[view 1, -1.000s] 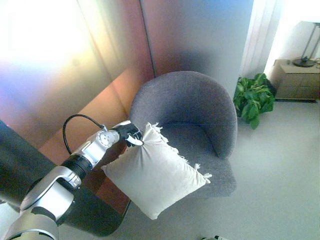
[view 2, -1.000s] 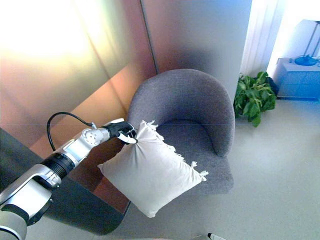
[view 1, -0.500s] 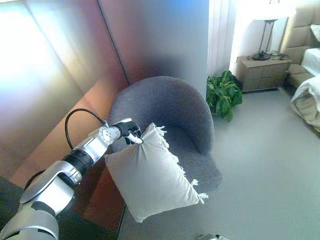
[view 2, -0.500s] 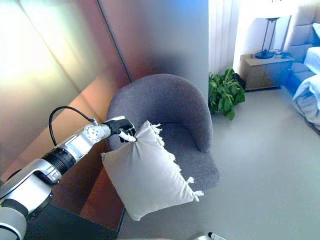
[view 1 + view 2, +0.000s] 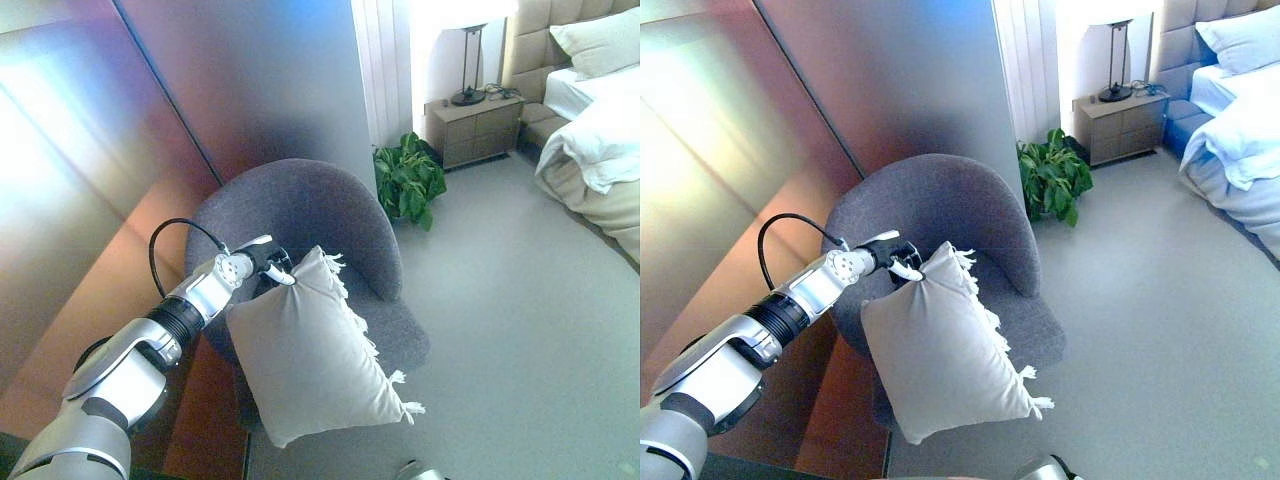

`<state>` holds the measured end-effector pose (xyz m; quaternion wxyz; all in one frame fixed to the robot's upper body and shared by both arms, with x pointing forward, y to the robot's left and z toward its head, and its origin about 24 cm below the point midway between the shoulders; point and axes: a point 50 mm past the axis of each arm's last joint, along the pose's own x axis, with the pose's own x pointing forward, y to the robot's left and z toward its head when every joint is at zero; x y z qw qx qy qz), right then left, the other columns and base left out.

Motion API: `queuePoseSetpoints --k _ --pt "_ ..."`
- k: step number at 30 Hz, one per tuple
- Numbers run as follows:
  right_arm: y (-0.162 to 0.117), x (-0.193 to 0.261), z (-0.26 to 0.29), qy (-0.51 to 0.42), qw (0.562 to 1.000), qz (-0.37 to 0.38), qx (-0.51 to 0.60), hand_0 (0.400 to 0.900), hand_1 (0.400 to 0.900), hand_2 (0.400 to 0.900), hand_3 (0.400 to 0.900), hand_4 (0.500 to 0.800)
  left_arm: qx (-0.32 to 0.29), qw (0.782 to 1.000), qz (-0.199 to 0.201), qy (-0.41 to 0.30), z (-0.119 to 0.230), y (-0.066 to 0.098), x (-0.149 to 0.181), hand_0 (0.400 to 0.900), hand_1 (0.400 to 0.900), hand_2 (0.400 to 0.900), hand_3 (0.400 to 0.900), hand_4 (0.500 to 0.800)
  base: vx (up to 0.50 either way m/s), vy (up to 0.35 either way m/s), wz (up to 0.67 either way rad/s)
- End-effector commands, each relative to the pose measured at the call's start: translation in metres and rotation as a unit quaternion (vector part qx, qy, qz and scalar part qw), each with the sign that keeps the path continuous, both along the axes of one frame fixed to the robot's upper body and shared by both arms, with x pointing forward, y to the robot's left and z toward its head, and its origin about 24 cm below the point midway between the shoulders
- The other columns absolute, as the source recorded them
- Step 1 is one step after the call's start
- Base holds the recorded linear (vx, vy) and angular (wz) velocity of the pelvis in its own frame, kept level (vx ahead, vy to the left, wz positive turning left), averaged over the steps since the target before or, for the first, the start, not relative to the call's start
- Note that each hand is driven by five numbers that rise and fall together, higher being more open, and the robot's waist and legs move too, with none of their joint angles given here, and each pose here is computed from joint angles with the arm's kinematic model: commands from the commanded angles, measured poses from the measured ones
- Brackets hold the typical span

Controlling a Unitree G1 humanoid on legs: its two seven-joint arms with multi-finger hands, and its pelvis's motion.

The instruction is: Pick up the pillow and put it on the sofa.

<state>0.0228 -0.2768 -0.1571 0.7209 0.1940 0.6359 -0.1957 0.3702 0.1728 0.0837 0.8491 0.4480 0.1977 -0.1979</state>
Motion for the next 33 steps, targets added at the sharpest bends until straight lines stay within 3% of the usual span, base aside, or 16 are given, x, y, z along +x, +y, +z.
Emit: queuePoseSetpoints --k 1,9,21,26,28,33 --pt "0.001 -0.039 0.0 0.059 0.998 -0.006 0.012 0.9 0.9 0.9 0.9 0.8 -0.05 0.973 0.091 -0.205 0.127 0.03 0.038 0.9 0.9 0.9 0.9 0.8 -0.004 -0.036 -0.02" --pt "0.005 -0.037 -0.002 0.061 0.998 0.002 0.014 0.9 0.9 0.9 0.9 0.8 -0.077 0.978 0.079 -0.18 0.116 0.026 0.036 0.9 0.9 0.9 0.9 0.8 -0.001 -0.008 0.0" --pt "0.016 -0.033 -0.005 0.062 0.998 0.017 0.019 0.9 0.9 0.9 0.9 0.8 -0.087 0.98 0.083 -0.157 0.111 0.037 0.03 0.9 0.9 0.9 0.9 0.8 -0.006 0.003 0.0" --pt "0.02 -0.027 -0.007 0.061 0.997 0.029 0.022 0.9 0.9 0.9 0.9 0.8 -0.152 0.977 0.054 -0.14 0.105 0.025 0.027 0.9 0.9 0.9 0.9 0.8 -0.045 0.013 -0.01" --pt "0.025 -0.021 -0.008 0.058 0.997 0.037 0.025 0.9 0.9 0.9 0.9 0.8 -0.213 0.97 0.027 -0.116 0.095 0.012 0.024 0.9 0.9 0.9 0.9 0.8 -0.06 0.005 0.0" --pt "0.03 -0.012 -0.01 0.056 0.997 0.054 0.03 0.9 0.9 0.9 0.9 0.8 -0.257 0.964 -0.007 -0.064 0.064 -0.005 0.013 0.9 0.9 0.9 0.9 0.8 -0.036 0.01 -0.01"
